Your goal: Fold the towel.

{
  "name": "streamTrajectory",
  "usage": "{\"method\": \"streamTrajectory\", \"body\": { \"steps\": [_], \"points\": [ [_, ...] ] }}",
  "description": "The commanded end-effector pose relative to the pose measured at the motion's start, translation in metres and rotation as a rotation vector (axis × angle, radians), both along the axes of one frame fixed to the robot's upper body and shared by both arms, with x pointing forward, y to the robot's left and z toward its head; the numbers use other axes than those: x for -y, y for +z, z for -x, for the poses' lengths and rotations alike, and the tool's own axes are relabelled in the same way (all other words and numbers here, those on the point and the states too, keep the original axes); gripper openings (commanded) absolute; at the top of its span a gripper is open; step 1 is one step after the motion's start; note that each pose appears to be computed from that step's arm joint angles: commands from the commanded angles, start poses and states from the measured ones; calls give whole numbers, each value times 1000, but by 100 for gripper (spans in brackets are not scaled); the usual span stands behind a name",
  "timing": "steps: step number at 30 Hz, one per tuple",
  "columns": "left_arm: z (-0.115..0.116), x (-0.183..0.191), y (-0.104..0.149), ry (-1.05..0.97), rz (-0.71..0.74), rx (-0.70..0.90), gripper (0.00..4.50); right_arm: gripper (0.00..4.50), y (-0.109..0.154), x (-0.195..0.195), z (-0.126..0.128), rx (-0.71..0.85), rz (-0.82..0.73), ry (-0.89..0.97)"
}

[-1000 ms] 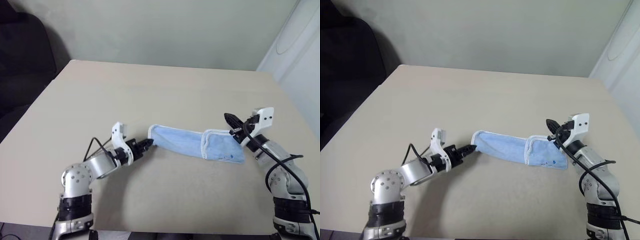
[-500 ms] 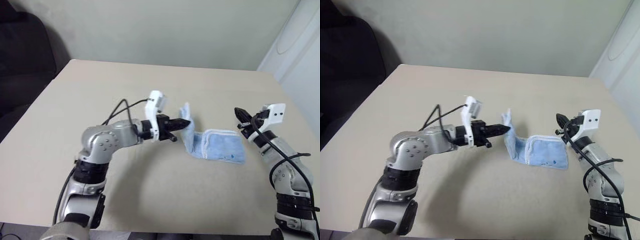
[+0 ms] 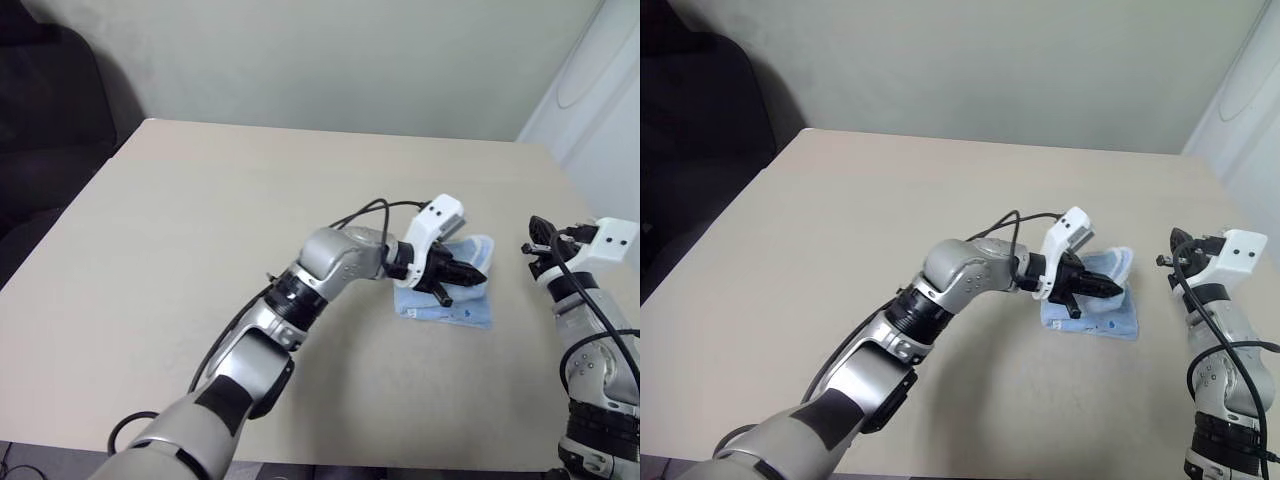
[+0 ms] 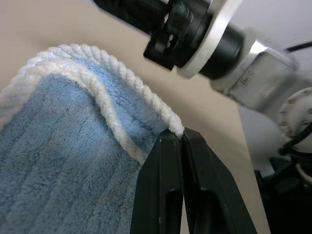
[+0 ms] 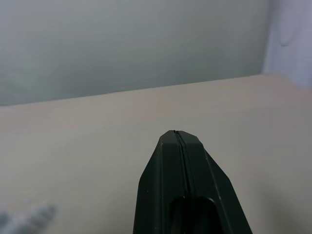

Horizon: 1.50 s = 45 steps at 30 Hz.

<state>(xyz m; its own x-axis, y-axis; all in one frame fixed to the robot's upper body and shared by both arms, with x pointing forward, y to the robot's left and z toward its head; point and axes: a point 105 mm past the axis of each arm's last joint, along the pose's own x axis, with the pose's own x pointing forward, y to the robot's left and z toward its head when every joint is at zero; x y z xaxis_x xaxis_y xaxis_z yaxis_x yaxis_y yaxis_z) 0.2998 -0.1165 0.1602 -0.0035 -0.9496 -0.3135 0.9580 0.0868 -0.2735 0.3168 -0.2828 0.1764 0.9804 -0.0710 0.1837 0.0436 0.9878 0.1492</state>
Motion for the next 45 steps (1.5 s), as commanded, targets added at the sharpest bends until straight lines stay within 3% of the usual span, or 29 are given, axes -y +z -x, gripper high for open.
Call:
{"method": "streamTrajectory", "body": {
  "steps": [1, 5, 17, 19, 22, 25, 27, 35, 36, 45],
  "points": [
    [2, 15, -7, -35, -28, 56, 7, 0, 17, 5, 13, 74, 17, -50],
    [2, 23, -16, -35, -30, 30, 7, 0, 16, 5, 17, 70, 18, -62],
    [-7, 22, 9, 31, 154, -97, 427, 0, 17, -8, 8, 55, 32, -7],
    [-14, 10, 22, 54, 227, -90, 446, 0, 16, -14, 6, 39, 45, 27],
    [-42, -40, 30, 174, 320, 19, 446, 0, 3, -40, 11, -47, 133, 179],
    [-62, -78, 14, 284, 279, 124, 386, 0, -4, -52, 16, -78, 142, 259],
    [-66, -92, 7, 310, 268, 153, 321, 0, -6, -60, 19, -94, 138, 311],
    [-47, -84, -4, 235, 269, 224, 21, 0, -23, -89, 24, -166, 144, 455],
    [-44, -79, -9, 219, 244, 244, 3, 0, -26, -88, 23, -177, 143, 447],
    [-45, -47, -59, 224, 58, 233, 3, 0, -75, -78, 27, -345, 134, 395]
  ]
}}
